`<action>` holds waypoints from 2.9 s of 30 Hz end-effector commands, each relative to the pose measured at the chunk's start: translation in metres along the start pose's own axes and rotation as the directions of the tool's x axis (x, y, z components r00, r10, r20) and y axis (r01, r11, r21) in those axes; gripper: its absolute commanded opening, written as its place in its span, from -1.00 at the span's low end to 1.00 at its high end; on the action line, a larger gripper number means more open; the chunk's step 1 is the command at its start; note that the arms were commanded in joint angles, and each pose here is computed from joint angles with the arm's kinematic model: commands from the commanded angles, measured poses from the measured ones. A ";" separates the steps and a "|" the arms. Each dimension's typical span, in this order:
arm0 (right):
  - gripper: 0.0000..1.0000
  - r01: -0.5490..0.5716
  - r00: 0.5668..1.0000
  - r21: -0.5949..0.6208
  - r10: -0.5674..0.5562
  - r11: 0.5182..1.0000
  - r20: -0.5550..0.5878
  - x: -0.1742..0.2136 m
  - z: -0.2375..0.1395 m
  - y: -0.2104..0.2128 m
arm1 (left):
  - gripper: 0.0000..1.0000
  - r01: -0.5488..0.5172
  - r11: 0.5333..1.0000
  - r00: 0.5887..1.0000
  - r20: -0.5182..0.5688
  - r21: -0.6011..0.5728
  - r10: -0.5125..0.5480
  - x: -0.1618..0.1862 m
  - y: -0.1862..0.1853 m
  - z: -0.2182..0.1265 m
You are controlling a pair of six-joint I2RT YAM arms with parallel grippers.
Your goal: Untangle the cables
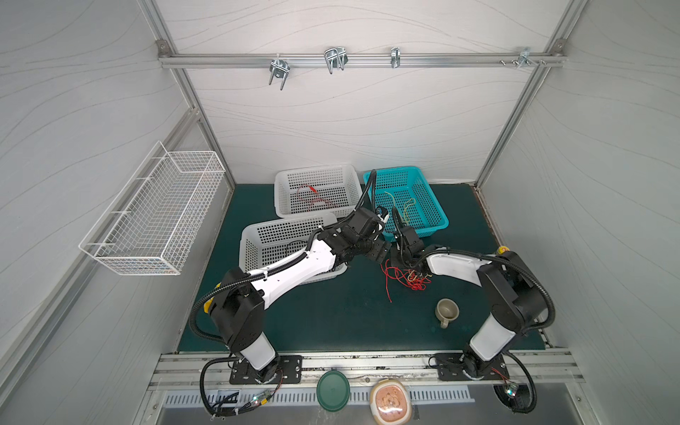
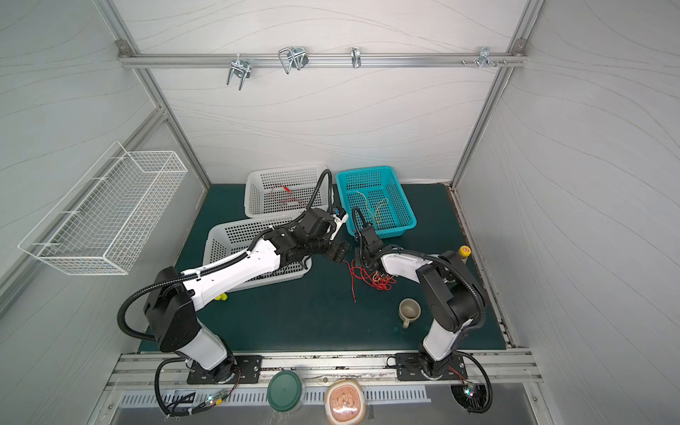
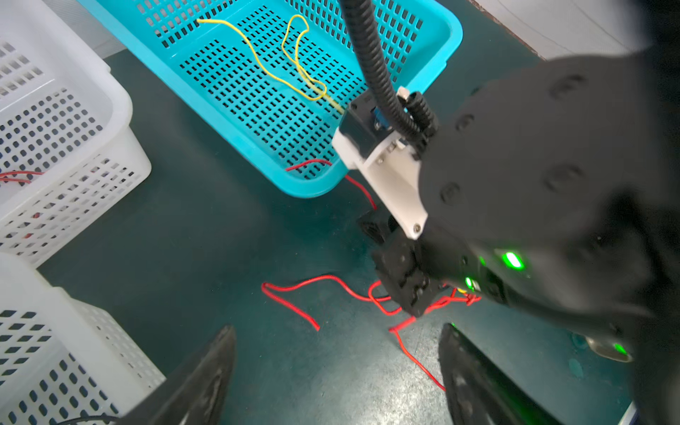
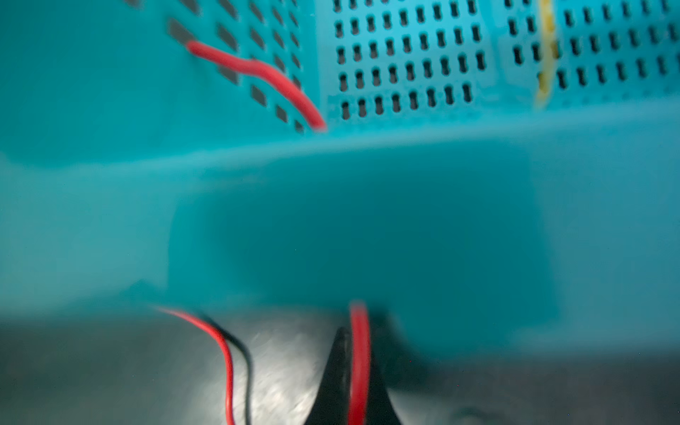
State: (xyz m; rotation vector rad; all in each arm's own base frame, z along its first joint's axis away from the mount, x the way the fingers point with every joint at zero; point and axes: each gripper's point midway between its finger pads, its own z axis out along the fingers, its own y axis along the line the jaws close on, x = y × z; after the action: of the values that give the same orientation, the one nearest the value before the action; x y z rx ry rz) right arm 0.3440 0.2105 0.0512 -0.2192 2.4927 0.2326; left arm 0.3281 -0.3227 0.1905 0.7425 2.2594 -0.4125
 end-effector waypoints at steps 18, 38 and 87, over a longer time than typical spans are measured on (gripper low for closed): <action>-1.00 0.122 0.961 -0.081 -0.097 0.989 0.258 -0.069 -0.116 0.002 | 0.75 0.065 0.994 0.992 0.106 0.089 -0.074 -0.032 -0.004 0.005; -1.00 -0.032 0.994 -0.145 0.047 0.989 0.101 -0.035 -0.046 -0.018 | 0.71 0.163 0.984 0.982 -0.110 0.071 -0.155 -0.002 -0.008 0.087; -1.00 0.104 0.867 -0.151 -0.015 0.983 0.497 -0.140 -0.221 -0.015 | 0.77 0.036 0.917 0.967 0.219 0.397 -0.133 -0.084 -0.044 -0.013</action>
State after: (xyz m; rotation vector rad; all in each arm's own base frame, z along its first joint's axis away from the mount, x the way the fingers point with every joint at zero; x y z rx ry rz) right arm 0.3334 0.1622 0.2963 -0.2590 1.9734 0.4321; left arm 0.3531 -0.3668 0.2388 0.6791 2.1221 -0.8529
